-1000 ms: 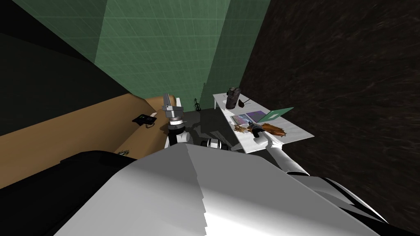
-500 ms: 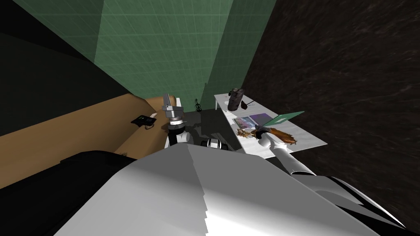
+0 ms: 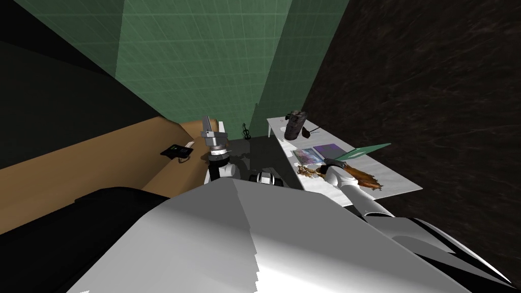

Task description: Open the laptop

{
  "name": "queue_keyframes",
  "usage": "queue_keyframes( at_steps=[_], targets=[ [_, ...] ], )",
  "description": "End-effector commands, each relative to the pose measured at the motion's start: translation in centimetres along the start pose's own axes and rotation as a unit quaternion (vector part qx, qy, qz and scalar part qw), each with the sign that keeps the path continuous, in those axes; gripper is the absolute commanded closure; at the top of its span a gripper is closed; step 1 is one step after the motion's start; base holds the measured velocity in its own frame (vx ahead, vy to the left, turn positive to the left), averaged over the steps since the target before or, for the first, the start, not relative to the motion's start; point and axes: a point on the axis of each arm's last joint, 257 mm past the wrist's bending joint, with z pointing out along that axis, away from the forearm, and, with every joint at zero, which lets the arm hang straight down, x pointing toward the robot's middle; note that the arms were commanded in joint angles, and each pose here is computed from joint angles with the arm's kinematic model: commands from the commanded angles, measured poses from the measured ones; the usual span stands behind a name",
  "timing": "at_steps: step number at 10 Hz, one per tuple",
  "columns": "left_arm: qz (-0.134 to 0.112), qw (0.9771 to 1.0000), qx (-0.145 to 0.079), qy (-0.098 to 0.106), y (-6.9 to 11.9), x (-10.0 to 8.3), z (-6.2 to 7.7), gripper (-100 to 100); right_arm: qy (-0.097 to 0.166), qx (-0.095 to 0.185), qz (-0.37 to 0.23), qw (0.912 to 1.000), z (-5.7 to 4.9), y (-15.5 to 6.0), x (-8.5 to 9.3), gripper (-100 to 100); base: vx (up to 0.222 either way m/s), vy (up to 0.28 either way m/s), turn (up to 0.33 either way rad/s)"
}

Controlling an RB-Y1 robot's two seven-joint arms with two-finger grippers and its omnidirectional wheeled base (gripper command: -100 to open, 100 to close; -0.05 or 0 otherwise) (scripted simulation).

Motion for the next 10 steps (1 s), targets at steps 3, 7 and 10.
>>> queue_keyframes(
  at_steps=[3,7,10],
  targets=[
    [0.000,1.0000,0.000,0.000,0.0,0.0,0.0,0,0.000,0.077,-0.072,0.9944,0.7,-6.0,1.2,-100,0.092,0.015,0.022],
    [0.000,1.0000,0.000,0.000,0.0,0.0,0.0,0,-0.001,0.111,-0.108,0.9880,0.7,-8.7,1.6,-100,0.069,0.007,0.012],
    [0.000,1.0000,0.000,0.000,0.0,0.0,0.0,0,-0.004,0.138,-0.135,0.9811,0.5,-10.9,1.7,-100,0.087,0.009,0.007]
  ],
)
